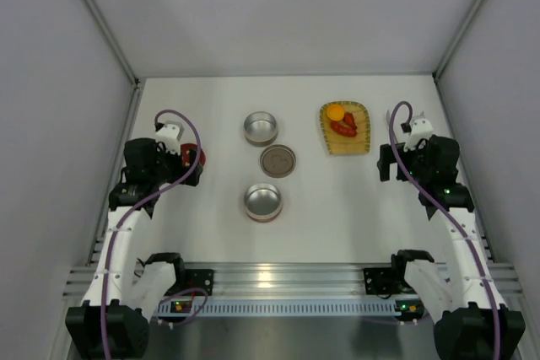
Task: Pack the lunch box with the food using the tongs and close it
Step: Pick up the clamp at the center of the board.
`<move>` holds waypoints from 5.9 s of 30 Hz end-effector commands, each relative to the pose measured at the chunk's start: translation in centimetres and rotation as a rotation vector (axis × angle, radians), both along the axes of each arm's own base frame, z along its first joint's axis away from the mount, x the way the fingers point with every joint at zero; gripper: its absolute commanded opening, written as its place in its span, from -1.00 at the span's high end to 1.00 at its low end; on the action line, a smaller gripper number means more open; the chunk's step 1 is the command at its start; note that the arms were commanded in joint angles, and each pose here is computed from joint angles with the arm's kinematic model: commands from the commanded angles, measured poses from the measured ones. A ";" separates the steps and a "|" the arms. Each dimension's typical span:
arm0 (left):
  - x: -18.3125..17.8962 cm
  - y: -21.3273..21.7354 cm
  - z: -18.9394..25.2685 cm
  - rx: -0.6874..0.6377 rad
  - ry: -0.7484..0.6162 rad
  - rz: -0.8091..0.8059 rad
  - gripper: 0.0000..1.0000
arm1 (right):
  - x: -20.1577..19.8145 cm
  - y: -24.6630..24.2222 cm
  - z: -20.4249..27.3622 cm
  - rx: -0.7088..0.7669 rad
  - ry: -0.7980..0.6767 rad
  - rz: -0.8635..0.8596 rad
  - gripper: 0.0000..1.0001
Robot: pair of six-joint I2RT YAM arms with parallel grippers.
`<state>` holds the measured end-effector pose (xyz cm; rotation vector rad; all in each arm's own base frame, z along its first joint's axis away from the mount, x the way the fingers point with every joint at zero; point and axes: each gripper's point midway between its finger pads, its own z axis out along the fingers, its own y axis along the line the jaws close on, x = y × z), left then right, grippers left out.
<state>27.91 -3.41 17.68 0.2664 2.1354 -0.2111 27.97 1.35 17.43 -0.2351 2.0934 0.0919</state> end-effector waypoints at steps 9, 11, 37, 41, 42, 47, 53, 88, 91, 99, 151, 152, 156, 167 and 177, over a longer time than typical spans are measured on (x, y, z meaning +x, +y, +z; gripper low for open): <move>0.0 0.6 1.7 0.051 -0.052 -0.010 -0.97 | 0.6 -2.2 1.7 -0.064 0.060 -0.112 -0.99; -0.1 0.8 1.6 0.067 -0.050 -0.012 -0.97 | 0.2 -3.5 1.4 -0.113 0.107 -0.166 -0.99; 0.2 0.4 4.3 0.096 -0.150 -0.065 -0.97 | 2.4 -7.8 -9.1 -0.107 0.657 -0.282 -0.99; 0.6 0.8 3.9 0.114 -0.156 -0.051 -0.97 | 3.8 -8.8 -11.0 -0.114 0.659 -0.286 -0.99; 0.7 0.9 4.0 0.115 -0.166 -0.045 -0.97 | 4.1 -9.0 -11.3 -0.116 0.655 -0.290 -0.99; 1.2 1.0 3.2 0.115 -0.151 -0.033 -0.97 | 6.8 -9.3 -12.0 -0.112 0.587 -0.288 -0.99; 1.9 0.8 2.3 0.097 -0.130 -0.036 -0.97 | 9.6 -9.4 -13.1 -0.088 0.544 -0.292 -0.94; 4.6 0.2 0.5 0.046 -0.079 -0.052 -0.97 | 15.6 -11.2 -16.2 -0.028 0.563 -0.294 -0.45; 4.4 0.1 0.6 0.043 -0.078 -0.053 -0.97 | 14.7 -11.2 -15.5 -0.019 0.558 -0.284 -0.29; 3.9 -0.1 1.9 0.035 -0.094 -0.058 -0.97 | 12.7 -12.3 -9.7 0.024 0.514 -0.220 -0.12; 3.8 -0.9 1.5 -0.021 -0.066 -0.069 -0.97 | 9.0 -12.3 -16.0 -0.076 0.650 -0.184 -0.72; 3.8 -0.9 1.5 -0.021 -0.064 -0.071 -0.97 | 8.9 -12.2 -16.2 -0.076 0.655 -0.185 -0.72; 3.7 -0.8 1.3 -0.018 -0.063 -0.068 -0.97 | 8.7 -12.2 -16.5 -0.075 0.656 -0.184 -0.70; 3.8 -0.9 1.3 -0.021 -0.068 -0.067 -0.97 | 7.8 -11.7 -16.9 -0.066 0.685 -0.154 -0.56; 3.5 -0.9 2.2 -0.021 -0.085 -0.070 -0.97 | 8.2 -10.4 -8.8 -0.045 0.608 -0.046 0.08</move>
